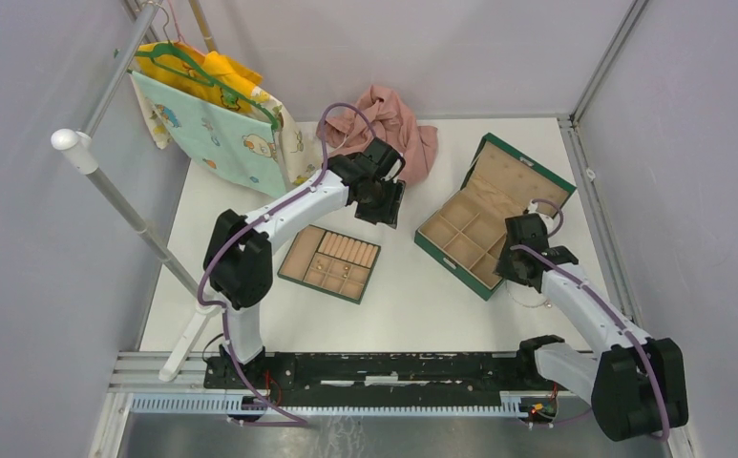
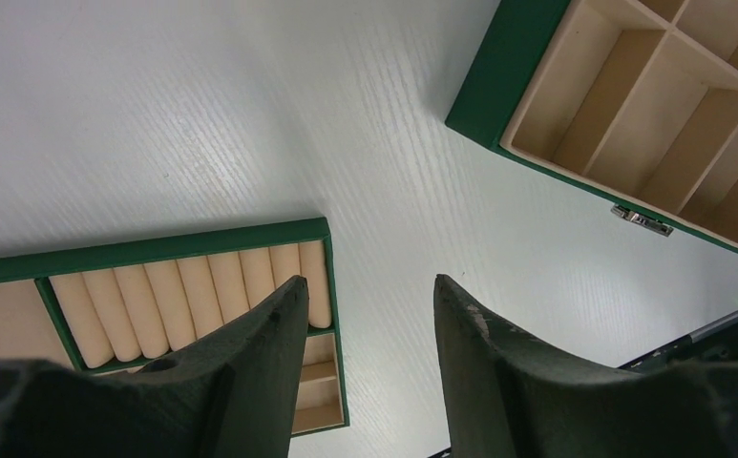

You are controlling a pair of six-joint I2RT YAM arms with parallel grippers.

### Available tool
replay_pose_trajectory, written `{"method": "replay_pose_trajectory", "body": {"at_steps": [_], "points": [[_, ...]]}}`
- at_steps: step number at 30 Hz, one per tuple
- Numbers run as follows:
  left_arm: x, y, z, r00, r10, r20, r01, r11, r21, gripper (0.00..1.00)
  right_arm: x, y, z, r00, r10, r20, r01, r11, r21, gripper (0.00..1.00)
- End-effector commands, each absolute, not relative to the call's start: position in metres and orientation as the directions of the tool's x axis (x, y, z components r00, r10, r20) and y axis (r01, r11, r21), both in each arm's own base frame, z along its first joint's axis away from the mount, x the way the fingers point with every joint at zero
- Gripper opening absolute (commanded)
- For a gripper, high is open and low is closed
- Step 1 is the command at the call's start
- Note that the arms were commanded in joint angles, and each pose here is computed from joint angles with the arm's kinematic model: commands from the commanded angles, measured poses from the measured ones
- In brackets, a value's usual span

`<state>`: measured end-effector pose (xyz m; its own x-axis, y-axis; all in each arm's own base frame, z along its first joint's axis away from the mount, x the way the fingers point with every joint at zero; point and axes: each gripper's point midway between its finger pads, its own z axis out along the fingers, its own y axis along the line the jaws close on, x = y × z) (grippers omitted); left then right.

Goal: Organize the mixed jewelry

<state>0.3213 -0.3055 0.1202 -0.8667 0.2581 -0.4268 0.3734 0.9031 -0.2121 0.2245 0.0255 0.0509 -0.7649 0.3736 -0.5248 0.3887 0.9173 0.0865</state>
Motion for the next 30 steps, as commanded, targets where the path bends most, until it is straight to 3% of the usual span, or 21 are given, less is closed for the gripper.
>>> {"method": "replay_pose_trajectory", "body": {"at_steps": [1,6,9,11,14,18,22,25,30], "points": [[0.326,-0.309,0.133,-0.832,0.295,-0.469,0.428,0.880,-0.204,0.58,0.264,0.047,0.069,-0.730,0.329,-0.599,0.273,0.944,0.186,0.32],[0.325,-0.306,0.128,-0.833,0.300,-0.464,0.427,0.883,-0.196,0.58,0.302,0.085,0.081,-0.773,0.067,-0.631,-0.075,0.978,0.195,0.31],[0.325,-0.307,0.127,-0.833,0.295,-0.468,0.427,0.881,-0.203,0.58,0.325,0.096,0.081,-0.773,-0.166,-0.612,-0.256,0.965,0.061,0.31],[0.326,-0.309,0.127,-0.835,0.288,-0.469,0.421,0.883,-0.208,0.58,0.345,0.091,0.087,-0.765,-0.259,-0.589,-0.285,0.957,-0.050,0.36],[0.328,-0.314,0.129,-0.836,0.273,-0.475,0.415,0.882,-0.224,0.58,0.368,0.084,0.094,-0.771,-0.272,-0.576,-0.252,0.961,-0.116,0.52],[0.333,-0.315,0.135,-0.832,0.263,-0.488,0.409,0.886,-0.220,0.58,0.381,0.073,0.131,-0.725,-0.230,-0.649,-0.178,0.973,-0.146,0.69],[0.339,-0.311,0.138,-0.828,0.251,-0.501,0.395,0.896,-0.204,0.58,0.354,0.021,0.145,-0.708,-0.046,-0.704,0.084,0.985,-0.149,0.71],[0.343,-0.307,0.139,-0.832,0.231,-0.504,0.373,0.906,-0.200,0.58,0.312,-0.026,0.120,-0.745,0.108,-0.659,0.286,0.943,-0.169,0.70],[0.348,-0.304,0.136,-0.832,0.230,-0.505,0.368,0.910,-0.192,0.58,0.274,-0.051,0.077,-0.795,0.169,-0.582,0.310,0.939,-0.150,0.62]]}}
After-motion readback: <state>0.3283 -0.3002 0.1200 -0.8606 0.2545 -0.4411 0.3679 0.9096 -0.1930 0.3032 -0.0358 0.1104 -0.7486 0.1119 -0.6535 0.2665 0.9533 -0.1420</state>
